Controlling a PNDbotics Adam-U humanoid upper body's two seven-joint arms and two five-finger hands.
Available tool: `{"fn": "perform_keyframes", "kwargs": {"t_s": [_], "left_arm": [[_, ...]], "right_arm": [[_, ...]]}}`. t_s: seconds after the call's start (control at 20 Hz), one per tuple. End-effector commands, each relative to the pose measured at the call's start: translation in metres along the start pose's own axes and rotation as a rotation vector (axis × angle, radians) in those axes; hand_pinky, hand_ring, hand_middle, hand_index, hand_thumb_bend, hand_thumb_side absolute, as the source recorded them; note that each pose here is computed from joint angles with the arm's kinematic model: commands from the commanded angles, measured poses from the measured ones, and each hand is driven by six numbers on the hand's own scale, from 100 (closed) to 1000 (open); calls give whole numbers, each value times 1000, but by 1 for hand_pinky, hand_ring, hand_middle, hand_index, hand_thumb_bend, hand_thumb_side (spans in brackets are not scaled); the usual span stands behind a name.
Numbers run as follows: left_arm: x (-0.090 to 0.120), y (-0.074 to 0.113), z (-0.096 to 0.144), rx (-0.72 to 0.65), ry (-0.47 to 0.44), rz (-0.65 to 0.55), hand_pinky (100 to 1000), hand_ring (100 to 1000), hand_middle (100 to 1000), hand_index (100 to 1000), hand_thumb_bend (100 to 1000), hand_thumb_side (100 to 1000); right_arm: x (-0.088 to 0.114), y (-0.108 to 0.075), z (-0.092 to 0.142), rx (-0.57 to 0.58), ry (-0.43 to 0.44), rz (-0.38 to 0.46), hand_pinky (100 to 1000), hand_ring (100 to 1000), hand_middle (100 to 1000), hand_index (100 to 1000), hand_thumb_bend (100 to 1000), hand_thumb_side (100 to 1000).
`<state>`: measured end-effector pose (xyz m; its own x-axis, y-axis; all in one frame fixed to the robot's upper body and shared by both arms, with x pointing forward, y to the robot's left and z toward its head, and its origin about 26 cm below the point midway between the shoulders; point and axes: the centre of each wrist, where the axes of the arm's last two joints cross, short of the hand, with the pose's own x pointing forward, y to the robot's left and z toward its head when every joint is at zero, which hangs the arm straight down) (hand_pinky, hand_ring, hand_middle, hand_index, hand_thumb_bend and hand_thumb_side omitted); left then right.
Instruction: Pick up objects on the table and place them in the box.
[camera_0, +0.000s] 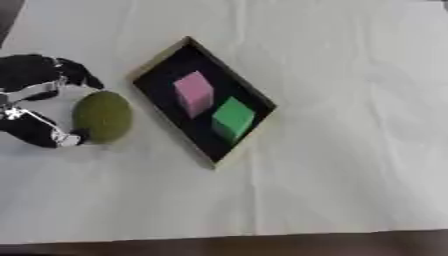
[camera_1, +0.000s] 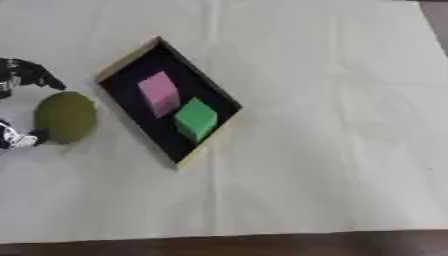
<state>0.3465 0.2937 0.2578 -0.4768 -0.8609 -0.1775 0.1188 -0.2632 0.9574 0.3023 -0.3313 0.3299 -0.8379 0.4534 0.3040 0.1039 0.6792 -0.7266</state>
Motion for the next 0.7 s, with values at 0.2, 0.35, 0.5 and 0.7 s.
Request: {"fn": "perform_keyframes", "kwargs": {"t_s": [0.2, 0.35, 0.5, 0.7], "left_arm": [[1, 8, 0, 54, -6, -36, 691, 655, 615, 771, 250, 210], [4, 8, -3, 73, -18, -43, 655, 605, 564, 734, 218, 180], [6, 7, -5, 89, -26, -50, 610, 561, 518, 681, 163, 100], [8, 9, -4, 131, -32, -54, 577, 528, 473, 620, 111, 100]], "right_arm": [[4, -8, 1, -9, -3, 16, 1000, 935, 678, 807, 100, 470], [2, -7, 2, -12, 4, 9, 1000, 932, 676, 806, 100, 470], [1, -7, 3, -13, 10, 4, 1000, 931, 675, 803, 100, 470], [0, -7, 5, -14, 19, -1, 1000, 930, 673, 800, 100, 470]]}}
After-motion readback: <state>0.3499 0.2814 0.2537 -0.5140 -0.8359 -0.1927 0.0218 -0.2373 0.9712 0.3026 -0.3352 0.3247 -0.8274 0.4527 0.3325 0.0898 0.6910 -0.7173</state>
